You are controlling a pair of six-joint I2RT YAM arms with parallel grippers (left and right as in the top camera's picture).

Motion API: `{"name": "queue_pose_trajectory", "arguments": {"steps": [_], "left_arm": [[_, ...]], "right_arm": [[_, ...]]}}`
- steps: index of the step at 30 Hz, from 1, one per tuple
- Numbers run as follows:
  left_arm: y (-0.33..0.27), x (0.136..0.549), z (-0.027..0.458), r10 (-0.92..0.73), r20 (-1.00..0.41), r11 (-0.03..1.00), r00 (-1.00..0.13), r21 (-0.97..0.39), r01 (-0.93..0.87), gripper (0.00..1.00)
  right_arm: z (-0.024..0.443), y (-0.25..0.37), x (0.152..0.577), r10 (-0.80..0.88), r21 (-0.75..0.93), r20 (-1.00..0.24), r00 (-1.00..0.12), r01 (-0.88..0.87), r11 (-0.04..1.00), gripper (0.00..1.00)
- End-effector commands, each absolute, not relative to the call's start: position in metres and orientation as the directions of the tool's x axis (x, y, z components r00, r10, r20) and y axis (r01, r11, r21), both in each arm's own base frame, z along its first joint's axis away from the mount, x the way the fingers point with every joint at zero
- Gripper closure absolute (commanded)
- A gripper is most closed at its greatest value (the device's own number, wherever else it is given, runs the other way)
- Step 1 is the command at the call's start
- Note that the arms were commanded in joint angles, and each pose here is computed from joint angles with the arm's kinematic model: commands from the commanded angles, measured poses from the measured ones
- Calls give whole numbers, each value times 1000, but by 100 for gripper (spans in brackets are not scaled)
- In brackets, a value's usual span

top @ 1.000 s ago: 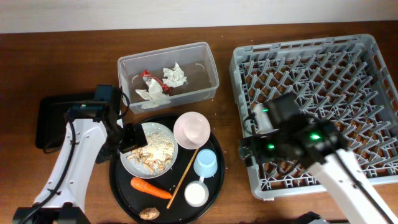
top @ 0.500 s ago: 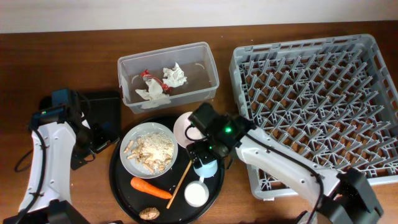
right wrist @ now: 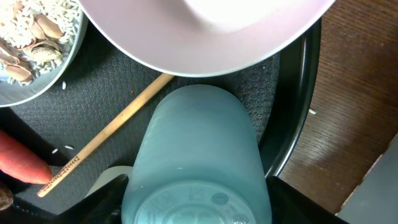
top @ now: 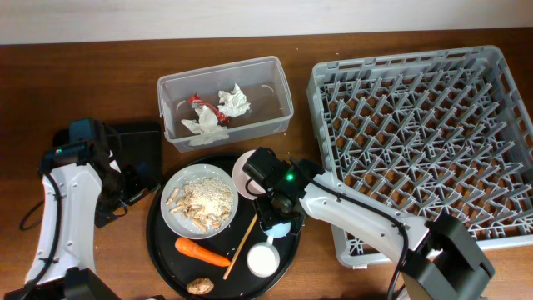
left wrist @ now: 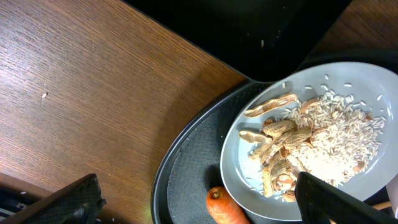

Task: Sort waste into correct bins and load items into the dishwasher rack
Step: 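Grasp the light-blue cup with the right gripper, then place the light-blue cup into the dish rack's right side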

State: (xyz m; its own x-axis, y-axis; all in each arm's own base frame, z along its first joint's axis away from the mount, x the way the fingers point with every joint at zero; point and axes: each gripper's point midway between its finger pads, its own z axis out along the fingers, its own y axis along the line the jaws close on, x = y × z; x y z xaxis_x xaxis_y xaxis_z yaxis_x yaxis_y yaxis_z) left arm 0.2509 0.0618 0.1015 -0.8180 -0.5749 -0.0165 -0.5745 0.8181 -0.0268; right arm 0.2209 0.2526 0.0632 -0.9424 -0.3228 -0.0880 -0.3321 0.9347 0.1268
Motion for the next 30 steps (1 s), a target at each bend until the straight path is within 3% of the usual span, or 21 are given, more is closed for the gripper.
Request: {"name": "queue_pose_trajectory", "arguments": {"steps": [1, 6, 10, 13, 17, 19, 20, 23, 27, 30], "left_arm": [[63, 250, 103, -565, -23, 825, -825, -29, -565, 1], [63, 250, 103, -565, -23, 825, -825, -29, -565, 1], [63, 250, 103, -565, -23, 825, -825, -29, -565, 1], [63, 250, 103, -566, -23, 825, -824, -29, -565, 1], [63, 250, 103, -566, -23, 825, -824, -29, -565, 1], [63, 250, 103, -566, -23, 825, -824, -29, -565, 1], [63, 250, 103, -565, -23, 825, -825, -29, -565, 1], [63, 250, 103, -566, -23, 825, -824, -29, -565, 1], [63, 250, 103, -566, -23, 825, -824, -28, -565, 1], [63, 250, 103, -566, -24, 825, -824, -28, -565, 1]], "right_arm": [[63, 255, 220, -327, 123, -87, -941, -336, 934, 37], [85, 259, 229, -320, 132, -146, -936, -339, 932, 43], [165, 236, 265, -249, 61, -303, -920, -280, 958, 43], [224, 177, 297, -113, 1, -399, -910, -123, 992, 43], [259, 56, 319, 181, -28, -459, -870, 218, 976, 43], [261, -3, 319, 299, -47, -455, -839, 358, 933, 43], [260, -56, 313, 402, -67, -449, -798, 479, 875, 43], [260, -139, 289, 585, -72, -456, -671, 682, 728, 43], [242, -209, 246, 755, -47, -429, -496, 847, 529, 43], [211, -227, 230, 829, 9, -374, -417, 892, 453, 43]]}}
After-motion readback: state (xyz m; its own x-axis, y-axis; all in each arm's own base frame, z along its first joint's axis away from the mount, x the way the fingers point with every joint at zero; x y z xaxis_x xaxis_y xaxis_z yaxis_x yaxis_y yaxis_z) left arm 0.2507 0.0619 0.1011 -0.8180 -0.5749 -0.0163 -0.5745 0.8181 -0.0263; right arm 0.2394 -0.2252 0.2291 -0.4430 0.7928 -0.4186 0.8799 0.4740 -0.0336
